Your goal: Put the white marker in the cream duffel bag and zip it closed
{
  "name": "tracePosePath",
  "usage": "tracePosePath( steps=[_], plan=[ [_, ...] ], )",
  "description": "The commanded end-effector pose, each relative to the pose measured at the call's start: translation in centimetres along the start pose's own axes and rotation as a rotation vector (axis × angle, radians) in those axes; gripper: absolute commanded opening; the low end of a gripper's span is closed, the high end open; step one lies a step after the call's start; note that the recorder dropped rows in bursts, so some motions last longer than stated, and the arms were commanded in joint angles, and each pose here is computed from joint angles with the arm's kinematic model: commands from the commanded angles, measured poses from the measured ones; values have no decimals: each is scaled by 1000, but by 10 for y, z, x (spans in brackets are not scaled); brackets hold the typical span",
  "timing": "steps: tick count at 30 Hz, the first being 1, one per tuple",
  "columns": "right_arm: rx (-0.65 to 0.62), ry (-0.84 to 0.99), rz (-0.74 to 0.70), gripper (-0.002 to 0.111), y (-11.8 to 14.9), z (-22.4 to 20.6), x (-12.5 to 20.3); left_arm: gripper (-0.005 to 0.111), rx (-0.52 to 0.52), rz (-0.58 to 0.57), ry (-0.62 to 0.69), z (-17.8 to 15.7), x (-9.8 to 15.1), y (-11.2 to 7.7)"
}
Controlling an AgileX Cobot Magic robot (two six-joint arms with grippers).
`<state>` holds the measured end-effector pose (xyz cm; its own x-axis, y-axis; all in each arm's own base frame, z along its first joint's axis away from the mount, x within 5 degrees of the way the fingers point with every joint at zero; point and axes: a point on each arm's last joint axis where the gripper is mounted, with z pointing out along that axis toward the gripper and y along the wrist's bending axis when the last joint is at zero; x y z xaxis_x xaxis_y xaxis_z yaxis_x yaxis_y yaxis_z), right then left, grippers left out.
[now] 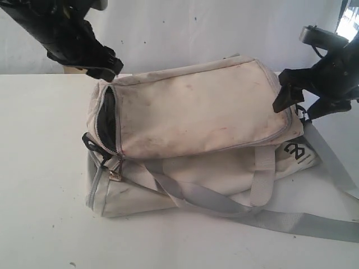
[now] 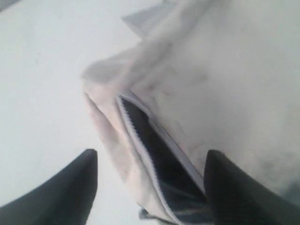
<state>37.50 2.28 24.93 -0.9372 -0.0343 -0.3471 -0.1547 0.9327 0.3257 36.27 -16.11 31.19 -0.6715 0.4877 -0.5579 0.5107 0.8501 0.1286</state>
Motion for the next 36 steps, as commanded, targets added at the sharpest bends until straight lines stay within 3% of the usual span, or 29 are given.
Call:
tracePosePath(
  steps=[1, 7, 11, 19, 21, 22, 23, 24, 28, 30, 36],
  plan=[
    [39, 31, 51, 72, -2, -2, 3, 71, -63, -44, -130, 5, -6, 33],
    [40, 81, 66, 72, -7, 24, 11, 71, -33, -65, -146, 40, -2, 60],
    [56, 37, 63, 72, -11, 32, 6, 71, 117, -32, -184, 72, -2, 48],
    [25, 67, 70, 71, -15, 53, 7, 68, 141, -40, -129, 116, 11, 46],
    [-31, 36, 24, 55, -13, 61, 3, 50, 148, -44, -119, 117, 12, 45],
    [-44, 1, -6, 36, -12, 61, -1, 31, 161, -44, -103, 116, 14, 44],
    [-37, -22, -11, 23, -13, 60, -4, 19, 168, -43, -92, 116, 15, 44],
    [-22, -55, -10, -1, -14, 60, -8, 0, 184, -40, -68, 116, 17, 42],
    [25, -107, -26, 0, -18, 58, -14, 1, 208, -107, -13, 113, 24, 49],
    [54, -134, -31, 0, -19, 54, -20, 1, 223, -194, 29, 110, 29, 56],
    [100, -300, 9, 0, -19, 36, -47, 1, 383, -270, 203, 93, 45, 55]
  ],
)
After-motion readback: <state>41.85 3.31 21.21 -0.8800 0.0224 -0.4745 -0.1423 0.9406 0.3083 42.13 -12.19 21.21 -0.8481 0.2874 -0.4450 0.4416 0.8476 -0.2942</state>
